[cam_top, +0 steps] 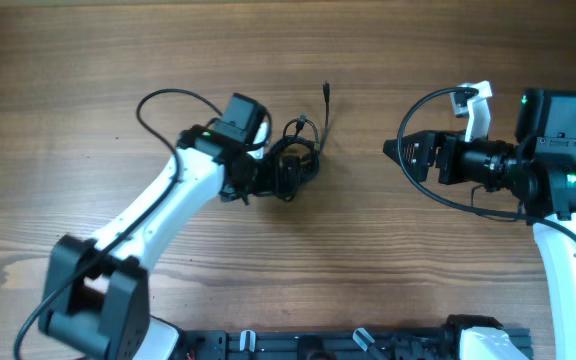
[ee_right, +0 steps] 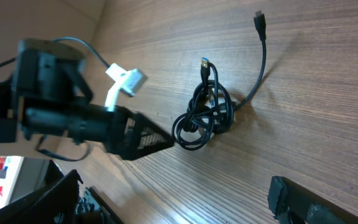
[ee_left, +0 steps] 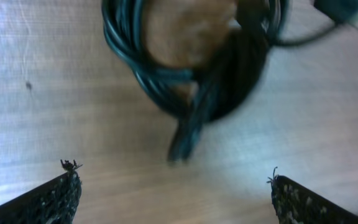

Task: Untangle cables
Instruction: 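Lower the left gripper onto the cable bundle and grasp it, then lift the cable bundle with the left gripper toward the center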

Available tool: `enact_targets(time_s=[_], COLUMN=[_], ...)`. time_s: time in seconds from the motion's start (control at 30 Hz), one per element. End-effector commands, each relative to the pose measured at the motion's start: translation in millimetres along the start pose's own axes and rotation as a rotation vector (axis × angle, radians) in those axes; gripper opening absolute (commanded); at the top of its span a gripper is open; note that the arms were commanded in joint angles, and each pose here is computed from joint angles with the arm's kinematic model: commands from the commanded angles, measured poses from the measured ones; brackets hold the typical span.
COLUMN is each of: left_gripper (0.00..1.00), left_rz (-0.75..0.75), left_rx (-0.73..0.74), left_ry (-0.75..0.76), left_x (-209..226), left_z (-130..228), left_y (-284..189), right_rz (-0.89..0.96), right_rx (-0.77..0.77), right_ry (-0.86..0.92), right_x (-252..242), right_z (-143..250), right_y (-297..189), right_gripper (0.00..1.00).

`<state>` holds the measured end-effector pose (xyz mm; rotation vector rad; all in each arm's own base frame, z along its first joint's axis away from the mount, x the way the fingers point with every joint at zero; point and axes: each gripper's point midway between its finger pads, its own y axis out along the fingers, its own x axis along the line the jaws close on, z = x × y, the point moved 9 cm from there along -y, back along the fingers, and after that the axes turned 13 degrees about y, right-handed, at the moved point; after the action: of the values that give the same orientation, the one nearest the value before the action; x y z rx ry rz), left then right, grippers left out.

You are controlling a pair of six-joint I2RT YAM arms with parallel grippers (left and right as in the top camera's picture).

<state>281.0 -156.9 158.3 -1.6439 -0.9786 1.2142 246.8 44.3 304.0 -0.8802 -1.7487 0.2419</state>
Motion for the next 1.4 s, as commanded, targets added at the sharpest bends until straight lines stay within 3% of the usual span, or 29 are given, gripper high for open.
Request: enact_targets(time_s=[0.0, 0.3, 1.0, 1.13, 1.17, 1.2, 1.27, 1.37], left_gripper=[1.00, 1.00, 1.00, 0.99, 0.83, 0.60, 0.37, 0.27], left_rz=[-0.095, -0.067, -0.052, 0.016, 0.018, 0.014, 0.008, 0.005], left_rx=[-0.044, -0.081, -0.150, -0.149, -0.154, -0.158, -0.160, -0.154], left_ry=[-0.018, 0.042, 0.063, 0.073, 0.076, 0.078, 0.075, 0.073], left_x=[-2, -18, -16, -22, -23, -22, -21, -21], left_z=[-14, -23, -28, -30, -30, -31, -31, -30], left_y=[24, 50, 24, 24, 24, 24, 23, 24], right_rz=[-0.017, -0.009, 0.010, 0.010, 0.010, 0.010, 0.012, 0.016], right_rx=[-0.007, -0.008, -0.011, -0.011, -0.010, -0.010, -0.006, -0.003], right_ry=[-0.008, -0.005, 0.001, 0.001, 0.002, 0.002, 0.007, 0.011], right_x=[4, 3, 2, 2, 2, 2, 1, 1], right_z=[-3, -3, -3, -3, -3, -3, -2, -1], right_y=[-3, -3, -3, -3, -3, -3, -3, -3], right_gripper=[1.00, 1.00, 1.00, 1.00, 1.00, 1.00, 1.00, 1.00])
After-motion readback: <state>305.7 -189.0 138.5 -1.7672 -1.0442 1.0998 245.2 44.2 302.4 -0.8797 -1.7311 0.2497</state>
